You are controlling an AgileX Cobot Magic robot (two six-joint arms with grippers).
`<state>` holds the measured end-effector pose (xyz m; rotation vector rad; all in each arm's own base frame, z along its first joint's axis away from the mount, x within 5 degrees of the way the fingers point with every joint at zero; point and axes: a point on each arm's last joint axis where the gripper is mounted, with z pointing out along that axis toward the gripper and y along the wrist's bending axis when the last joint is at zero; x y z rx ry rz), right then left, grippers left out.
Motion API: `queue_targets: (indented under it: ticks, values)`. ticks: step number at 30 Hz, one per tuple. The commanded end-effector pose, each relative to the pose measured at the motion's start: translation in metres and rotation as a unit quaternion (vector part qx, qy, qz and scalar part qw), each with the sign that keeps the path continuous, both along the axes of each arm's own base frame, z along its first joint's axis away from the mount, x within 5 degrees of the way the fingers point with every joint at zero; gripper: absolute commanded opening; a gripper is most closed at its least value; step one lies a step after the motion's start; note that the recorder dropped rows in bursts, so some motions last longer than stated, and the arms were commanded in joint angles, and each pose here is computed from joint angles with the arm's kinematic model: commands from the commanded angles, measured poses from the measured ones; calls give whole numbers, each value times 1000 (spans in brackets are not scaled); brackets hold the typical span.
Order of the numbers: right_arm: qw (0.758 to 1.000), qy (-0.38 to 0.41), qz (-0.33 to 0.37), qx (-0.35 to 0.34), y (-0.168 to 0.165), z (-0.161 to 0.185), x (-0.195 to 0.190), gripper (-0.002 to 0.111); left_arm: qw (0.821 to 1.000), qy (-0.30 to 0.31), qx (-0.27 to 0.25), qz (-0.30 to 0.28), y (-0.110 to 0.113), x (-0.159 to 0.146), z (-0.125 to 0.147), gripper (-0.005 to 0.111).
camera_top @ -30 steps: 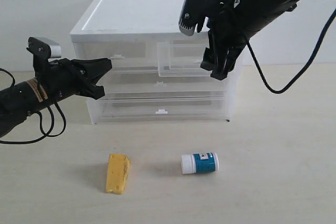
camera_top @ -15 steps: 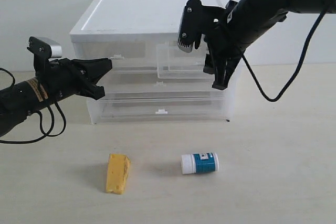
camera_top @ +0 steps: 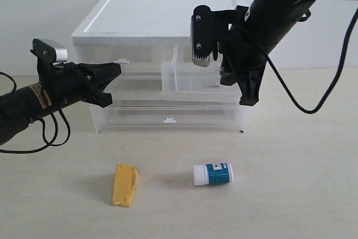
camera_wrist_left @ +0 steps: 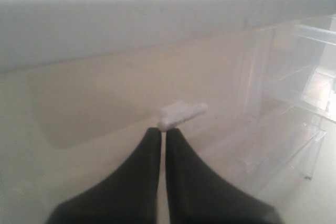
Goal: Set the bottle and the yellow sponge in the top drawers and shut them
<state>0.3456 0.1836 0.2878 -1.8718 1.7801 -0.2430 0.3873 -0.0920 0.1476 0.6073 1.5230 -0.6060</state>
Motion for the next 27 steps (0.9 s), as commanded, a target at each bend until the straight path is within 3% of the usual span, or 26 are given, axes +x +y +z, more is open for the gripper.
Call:
queue_targets:
  ticks: [1, 6, 12, 15, 16, 19, 20, 27]
  values:
    - [999, 35, 14, 36, 0, 17, -18, 0, 1000, 0, -9, 14, 1, 4, 2, 4]
    - [995, 67, 29, 64, 5, 19, -26, 0, 1000, 2, -9, 9, 0, 4, 1, 4]
    - [994, 96, 32, 47, 2, 17, -31, 0, 1000, 3, -9, 10, 0, 4, 1, 4]
    - [994, 80, 7, 71, 4, 19, -27, 2, 1000, 2, -9, 9, 0, 4, 1, 4]
    - [994, 78, 7, 71, 4, 19, -27, 8, 1000, 2, -9, 9, 0, 4, 1, 4]
    - [994, 62, -14, 90, 5, 21, -23, 47, 1000, 2, -9, 9, 0, 4, 1, 4]
    - [994, 54, -21, 98, 6, 22, -21, 54, 1000, 2, -9, 9, 0, 4, 1, 4]
    - [990, 4, -33, 137, 6, 39, -20, 59, 1000, 2, -9, 9, 0, 4, 1, 4]
